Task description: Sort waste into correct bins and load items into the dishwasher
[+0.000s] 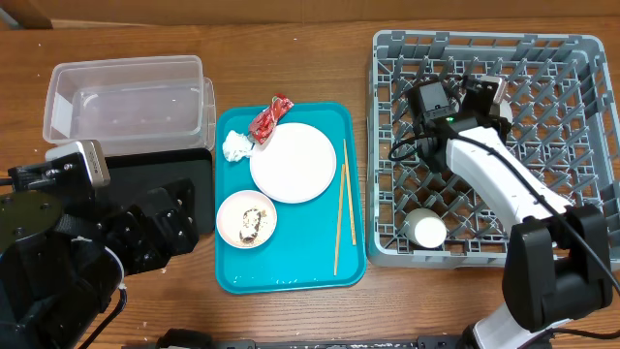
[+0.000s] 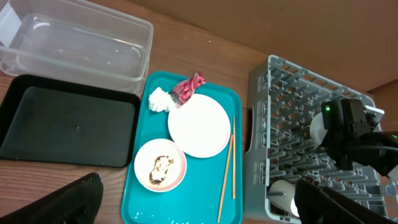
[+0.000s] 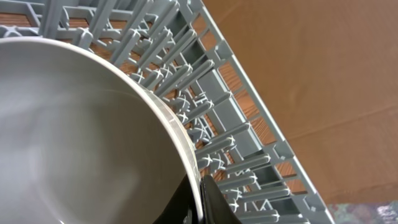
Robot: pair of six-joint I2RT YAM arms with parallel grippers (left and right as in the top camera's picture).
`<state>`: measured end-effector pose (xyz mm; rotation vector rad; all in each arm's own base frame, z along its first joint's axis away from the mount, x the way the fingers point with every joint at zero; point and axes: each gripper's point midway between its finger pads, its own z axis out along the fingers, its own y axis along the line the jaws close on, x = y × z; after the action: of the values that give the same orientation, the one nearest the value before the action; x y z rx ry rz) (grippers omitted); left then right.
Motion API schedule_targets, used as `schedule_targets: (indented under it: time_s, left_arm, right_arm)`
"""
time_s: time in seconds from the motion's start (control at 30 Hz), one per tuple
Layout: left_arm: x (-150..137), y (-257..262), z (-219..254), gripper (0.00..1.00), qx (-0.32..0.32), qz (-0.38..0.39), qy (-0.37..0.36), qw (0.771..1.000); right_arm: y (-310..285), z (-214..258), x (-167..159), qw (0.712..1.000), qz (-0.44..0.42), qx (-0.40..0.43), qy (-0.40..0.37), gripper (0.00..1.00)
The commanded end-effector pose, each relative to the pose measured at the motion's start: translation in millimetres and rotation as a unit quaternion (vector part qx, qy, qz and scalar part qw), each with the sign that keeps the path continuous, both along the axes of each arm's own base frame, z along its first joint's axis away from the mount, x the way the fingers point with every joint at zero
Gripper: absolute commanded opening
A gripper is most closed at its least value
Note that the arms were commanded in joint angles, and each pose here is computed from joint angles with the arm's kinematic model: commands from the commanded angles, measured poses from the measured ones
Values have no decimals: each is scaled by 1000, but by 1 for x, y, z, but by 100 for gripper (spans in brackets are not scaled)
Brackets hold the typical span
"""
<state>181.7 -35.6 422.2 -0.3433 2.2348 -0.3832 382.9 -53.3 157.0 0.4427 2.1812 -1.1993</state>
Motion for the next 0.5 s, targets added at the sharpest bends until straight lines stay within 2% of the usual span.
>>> schedule_targets:
  time_s: [0.0, 0.47]
  left_arm:
    - [0, 0, 2, 100, 2, -2, -4, 1000]
    - [0, 0, 2, 100, 2, -2, -4, 1000]
  right_arm:
    - [33, -21, 4, 998, 45, 37, 28, 4]
    - [110, -22, -5, 988, 146, 27, 47, 4]
